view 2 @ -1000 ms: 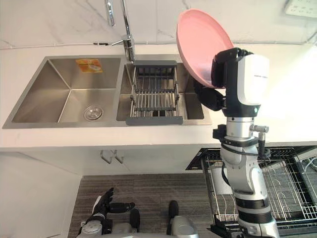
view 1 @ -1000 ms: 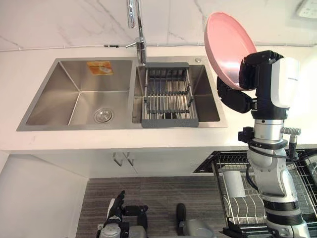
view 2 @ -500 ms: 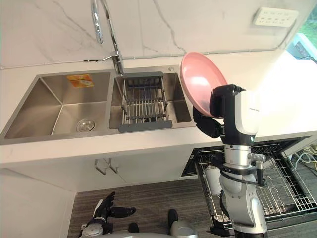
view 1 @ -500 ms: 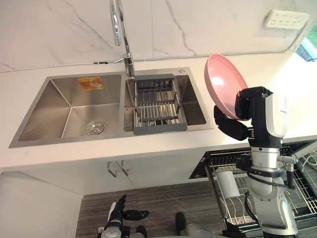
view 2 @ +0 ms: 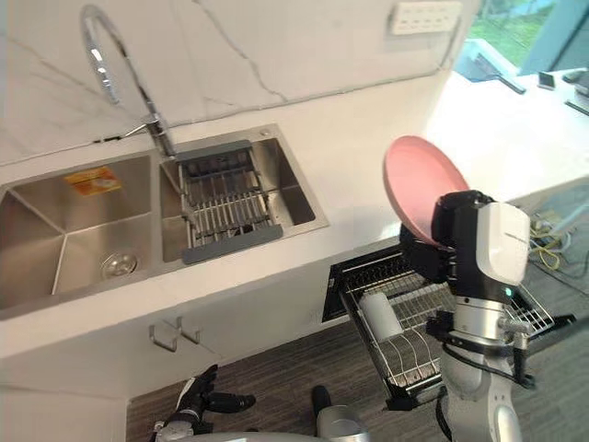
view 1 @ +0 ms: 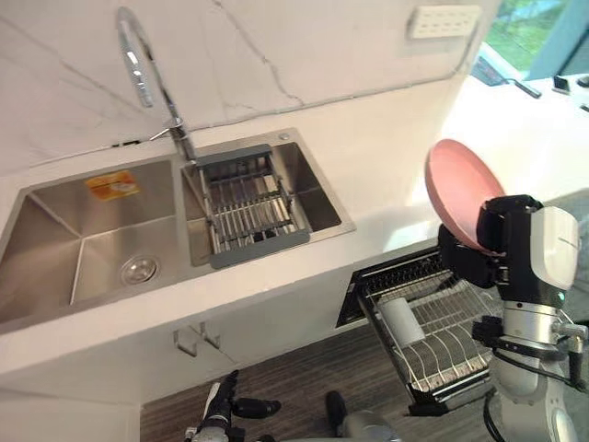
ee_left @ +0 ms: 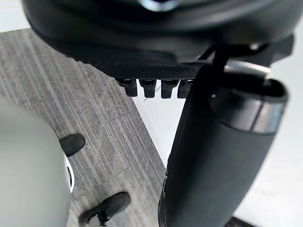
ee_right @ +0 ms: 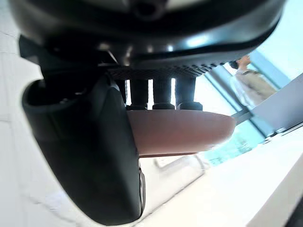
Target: Walk over to the sink, pick up the cup, carry it to the dishwasher, place the cup inside the dishwasher, then close the dishwasher door
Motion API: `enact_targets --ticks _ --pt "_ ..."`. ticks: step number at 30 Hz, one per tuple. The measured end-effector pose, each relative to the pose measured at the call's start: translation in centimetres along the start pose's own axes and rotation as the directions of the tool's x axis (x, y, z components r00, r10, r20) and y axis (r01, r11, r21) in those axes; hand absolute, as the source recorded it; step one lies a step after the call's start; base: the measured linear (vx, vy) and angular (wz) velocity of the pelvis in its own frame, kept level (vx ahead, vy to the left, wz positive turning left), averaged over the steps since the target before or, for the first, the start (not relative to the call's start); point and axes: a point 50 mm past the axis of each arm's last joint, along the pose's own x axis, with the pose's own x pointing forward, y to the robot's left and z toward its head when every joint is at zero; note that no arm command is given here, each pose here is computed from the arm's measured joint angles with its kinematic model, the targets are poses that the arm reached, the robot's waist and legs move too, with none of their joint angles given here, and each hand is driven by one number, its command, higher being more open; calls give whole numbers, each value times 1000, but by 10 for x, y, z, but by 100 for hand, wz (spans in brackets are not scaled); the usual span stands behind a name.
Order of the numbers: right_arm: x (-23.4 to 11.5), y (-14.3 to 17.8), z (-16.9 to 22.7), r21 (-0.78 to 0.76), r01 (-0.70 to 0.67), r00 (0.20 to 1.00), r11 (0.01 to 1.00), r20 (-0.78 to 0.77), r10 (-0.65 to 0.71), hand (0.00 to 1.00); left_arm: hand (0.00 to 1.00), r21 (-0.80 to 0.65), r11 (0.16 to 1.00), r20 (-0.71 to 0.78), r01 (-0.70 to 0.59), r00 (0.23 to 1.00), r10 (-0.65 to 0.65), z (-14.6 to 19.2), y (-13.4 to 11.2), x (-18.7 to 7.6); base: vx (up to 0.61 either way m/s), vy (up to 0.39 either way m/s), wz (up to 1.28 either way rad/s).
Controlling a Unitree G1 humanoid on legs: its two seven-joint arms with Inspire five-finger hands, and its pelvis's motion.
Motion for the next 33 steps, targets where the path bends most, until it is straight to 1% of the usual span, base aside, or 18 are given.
enact_targets --ticks 4,7,14,17,22,27,30,33 --pt "-3 -7 -8 -40 8 999 999 -30 -9 0 100 2 1000 1 13 1000 -13 0 -4 -1 -11 32 -26" --pt "-3 -11 -17 -68 17 998 998 -58 -21 0 100 20 999 11 46 999 -46 1 -10 -1 -12 32 -15" --pt "-4 -4 -46 -128 -41 987 991 -156 20 0 100 16 997 31 75 997 -75 4 -21 -2 1 7 -3" --pt "-1 -1 -61 -139 -46 976 989 -215 15 0 100 9 996 49 88 995 -89 8 -27 -3 -3 -9 3" --pt "14 3 -70 -109 -7 965 994 -260 -22 0 100 -5 995 108 95 990 -94 22 -30 -1 -8 -7 1" --pt "43 6 -68 -61 99 959 993 -260 -112 0 100 -10 995 179 96 979 -93 44 -31 3 0 -3 -11" --pt "55 10 -66 -38 126 956 991 -263 -131 0 100 -6 996 199 94 976 -91 51 -31 5 50 5 -26" --pt "63 17 -64 -16 124 955 992 -268 -124 0 100 -1 996 215 90 973 -87 57 -31 5 90 20 -35"
